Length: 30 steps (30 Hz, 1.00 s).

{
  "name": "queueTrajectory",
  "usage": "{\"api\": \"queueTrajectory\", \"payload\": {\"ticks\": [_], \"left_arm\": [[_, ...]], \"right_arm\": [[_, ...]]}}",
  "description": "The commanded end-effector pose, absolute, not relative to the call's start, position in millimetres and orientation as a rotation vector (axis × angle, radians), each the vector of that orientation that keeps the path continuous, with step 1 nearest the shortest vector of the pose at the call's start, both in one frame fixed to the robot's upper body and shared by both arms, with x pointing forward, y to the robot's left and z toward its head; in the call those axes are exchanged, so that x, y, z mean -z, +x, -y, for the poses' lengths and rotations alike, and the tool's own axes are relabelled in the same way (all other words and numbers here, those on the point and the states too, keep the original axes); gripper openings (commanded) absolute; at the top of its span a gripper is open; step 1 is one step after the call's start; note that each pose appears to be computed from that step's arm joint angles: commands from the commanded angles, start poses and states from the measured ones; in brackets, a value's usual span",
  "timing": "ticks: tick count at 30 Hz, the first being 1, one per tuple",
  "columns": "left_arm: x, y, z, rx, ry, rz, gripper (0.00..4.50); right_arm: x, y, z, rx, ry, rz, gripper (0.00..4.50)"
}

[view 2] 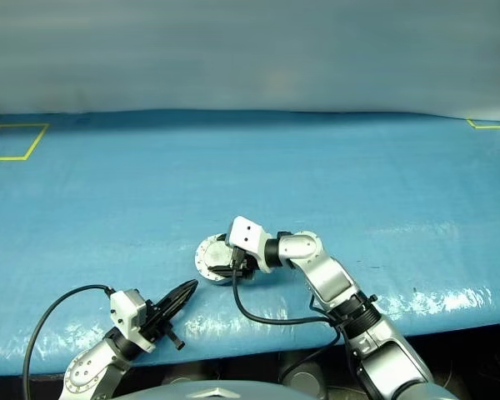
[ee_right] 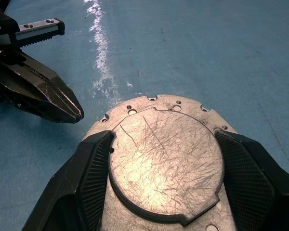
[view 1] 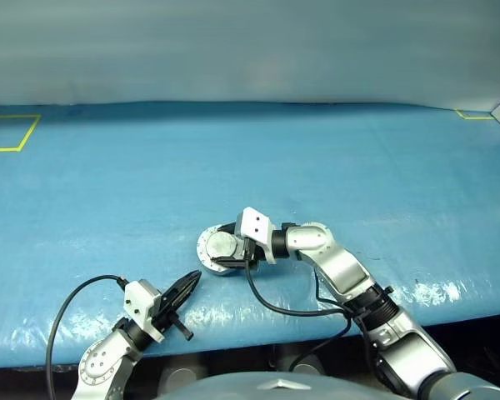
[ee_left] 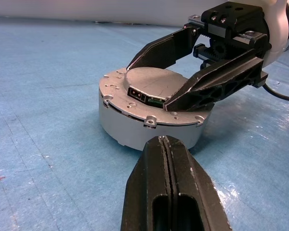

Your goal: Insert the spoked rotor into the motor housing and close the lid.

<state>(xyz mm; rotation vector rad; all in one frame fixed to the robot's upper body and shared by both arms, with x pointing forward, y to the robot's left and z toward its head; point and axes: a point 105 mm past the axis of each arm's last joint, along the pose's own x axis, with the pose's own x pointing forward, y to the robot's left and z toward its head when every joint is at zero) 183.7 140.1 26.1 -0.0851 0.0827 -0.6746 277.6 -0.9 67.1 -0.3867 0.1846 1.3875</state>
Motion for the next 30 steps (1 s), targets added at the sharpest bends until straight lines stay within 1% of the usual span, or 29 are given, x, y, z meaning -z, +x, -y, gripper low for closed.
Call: {"api": "queueTrajectory", "payload": {"ticks": [1, 6, 8, 11, 13, 18, 23, 25, 30], "left_arm": [[-35.2, 184.7, -136.1, 0.689, -0.078, -0.049, 0.00], [-35.0, 185.0, -135.6, 0.690, -0.076, -0.050, 0.00], [-35.0, 185.2, -135.3, 0.692, -0.076, -0.050, 0.00], [-35.0, 186.2, -135.3, 0.693, -0.072, -0.052, 0.00], [-35.3, 186.8, -135.8, 0.692, -0.070, -0.052, 0.00], [-35.4, 187.6, -136.5, 0.693, -0.066, -0.054, 0.00], [-39.0, 191.1, -138.4, 0.674, -0.086, -0.041, 0.00], [-39.8, 192.1, -139.5, 0.672, -0.082, -0.041, 0.00], [-40.9, 194.3, -142.3, 0.657, -0.076, -0.039, 0.00]], "right_arm": [[-60.5, 276.4, 3.9, -1.405, -0.436, -0.201, 3.11], [-58.5, 279.3, 3.3, -1.386, -0.447, -0.195, 3.11], [-53.8, 281.0, 4.8, -1.363, -0.453, -0.238, 3.11], [-39.9, 281.1, 12.0, -1.340, -0.512, -0.350, 3.11], [-35.7, 280.0, 14.6, -1.337, -0.533, -0.385, 3.11], [-36.1, 279.7, 13.8, -1.331, -0.548, -0.379, 3.11], [-39.0, 285.6, 12.4, -1.285, -0.530, -0.358, 3.11], [-36.2, 290.2, 14.8, -1.247, -0.542, -0.373, 3.11], [-29.4, 291.3, 19.1, -1.212, -0.552, -0.429, 3.11]]}}
